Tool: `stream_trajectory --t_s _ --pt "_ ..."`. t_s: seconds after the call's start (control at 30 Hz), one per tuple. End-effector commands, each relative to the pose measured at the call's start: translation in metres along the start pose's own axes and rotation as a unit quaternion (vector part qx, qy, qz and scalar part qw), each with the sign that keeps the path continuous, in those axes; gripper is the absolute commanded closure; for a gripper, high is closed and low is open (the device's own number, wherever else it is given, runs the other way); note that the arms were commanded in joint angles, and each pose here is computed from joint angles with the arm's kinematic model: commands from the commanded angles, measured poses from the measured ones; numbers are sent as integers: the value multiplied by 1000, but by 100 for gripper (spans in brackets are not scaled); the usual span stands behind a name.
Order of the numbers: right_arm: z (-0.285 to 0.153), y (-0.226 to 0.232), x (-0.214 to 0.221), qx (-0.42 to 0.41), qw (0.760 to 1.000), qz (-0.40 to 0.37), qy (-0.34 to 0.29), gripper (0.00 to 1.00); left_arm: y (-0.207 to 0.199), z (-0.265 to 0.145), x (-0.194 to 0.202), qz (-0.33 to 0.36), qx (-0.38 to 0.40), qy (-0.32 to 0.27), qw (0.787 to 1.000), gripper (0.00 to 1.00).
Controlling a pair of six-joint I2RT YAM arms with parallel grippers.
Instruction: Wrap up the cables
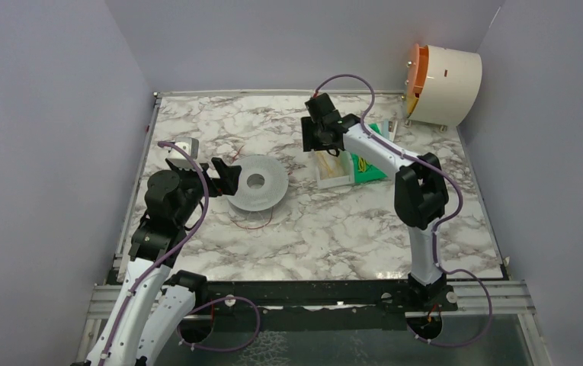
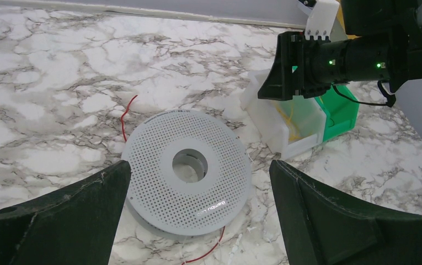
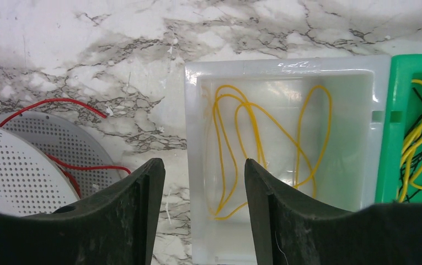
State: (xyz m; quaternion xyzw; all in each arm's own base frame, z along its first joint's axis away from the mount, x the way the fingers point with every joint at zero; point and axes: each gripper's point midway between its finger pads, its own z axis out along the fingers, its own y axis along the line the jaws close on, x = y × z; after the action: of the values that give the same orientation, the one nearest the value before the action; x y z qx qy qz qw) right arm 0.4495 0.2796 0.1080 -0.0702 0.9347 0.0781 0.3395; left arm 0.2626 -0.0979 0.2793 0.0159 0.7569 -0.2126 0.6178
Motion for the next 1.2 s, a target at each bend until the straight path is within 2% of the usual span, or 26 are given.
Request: stream_trajectory --t_s 0.0,0.17,0.27,0.63,1.17 --pt "-37 -9 -39 23 997 -22 -69 40 -5 0 -2 -1 12 -6 1000 1" --pt "-63 -38 -42 55 989 -96 -95 35 -4 1 0 1 10 -2 1000 1" --pt "-73 -54 -39 62 987 -113 -95 32 -5 1 0 0 12 -2 1000 1" --pt "-62 -110 -16 52 994 -59 -69 30 -5 2 2 -1 13 2 1000 1" --pt "-17 -110 22 8 1000 -6 -11 32 -5 3 3 -2 14 5 1000 1"
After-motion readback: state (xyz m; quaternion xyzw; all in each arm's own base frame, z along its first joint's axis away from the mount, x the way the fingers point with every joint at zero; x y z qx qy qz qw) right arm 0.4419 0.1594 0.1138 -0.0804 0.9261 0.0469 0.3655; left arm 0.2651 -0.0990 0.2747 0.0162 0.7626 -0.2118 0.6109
